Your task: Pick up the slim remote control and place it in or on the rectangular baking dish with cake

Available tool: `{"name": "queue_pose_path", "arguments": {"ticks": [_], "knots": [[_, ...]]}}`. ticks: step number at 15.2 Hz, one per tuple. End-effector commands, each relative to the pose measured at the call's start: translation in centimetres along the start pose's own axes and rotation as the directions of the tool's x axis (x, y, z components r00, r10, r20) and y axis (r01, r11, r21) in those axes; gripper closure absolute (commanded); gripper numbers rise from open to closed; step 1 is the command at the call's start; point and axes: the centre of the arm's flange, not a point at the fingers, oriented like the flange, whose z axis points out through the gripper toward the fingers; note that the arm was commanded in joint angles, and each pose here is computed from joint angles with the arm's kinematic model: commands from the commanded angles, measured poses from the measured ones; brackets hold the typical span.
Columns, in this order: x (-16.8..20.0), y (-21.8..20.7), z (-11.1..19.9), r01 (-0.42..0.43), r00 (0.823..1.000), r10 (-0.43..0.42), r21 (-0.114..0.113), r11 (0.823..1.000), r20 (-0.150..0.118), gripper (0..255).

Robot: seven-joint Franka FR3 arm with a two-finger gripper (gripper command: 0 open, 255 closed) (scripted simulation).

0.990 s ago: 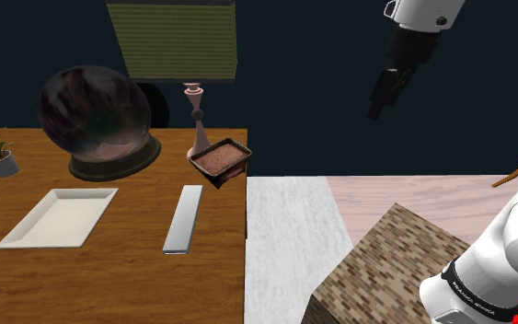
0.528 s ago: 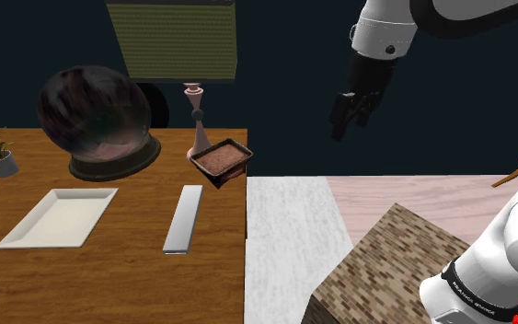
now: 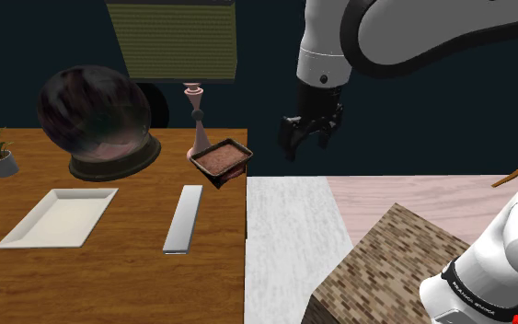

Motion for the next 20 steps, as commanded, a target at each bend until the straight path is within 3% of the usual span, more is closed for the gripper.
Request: {"name": "queue_pose_path", "arguments": {"ticks": [1, 10, 20], "knots": [[0.6, -2.3, 1.4, -0.032, 0.999, 0.032, 0.0, 0.999, 0.004, 0], [5.1, -12.2, 6.3, -0.165, 0.986, 0.165, -0.005, 0.986, 0.02, 0], [11.5, -22.5, 12.0, -0.309, 0.95, 0.309, -0.014, 0.951, 0.037, 0]]}}
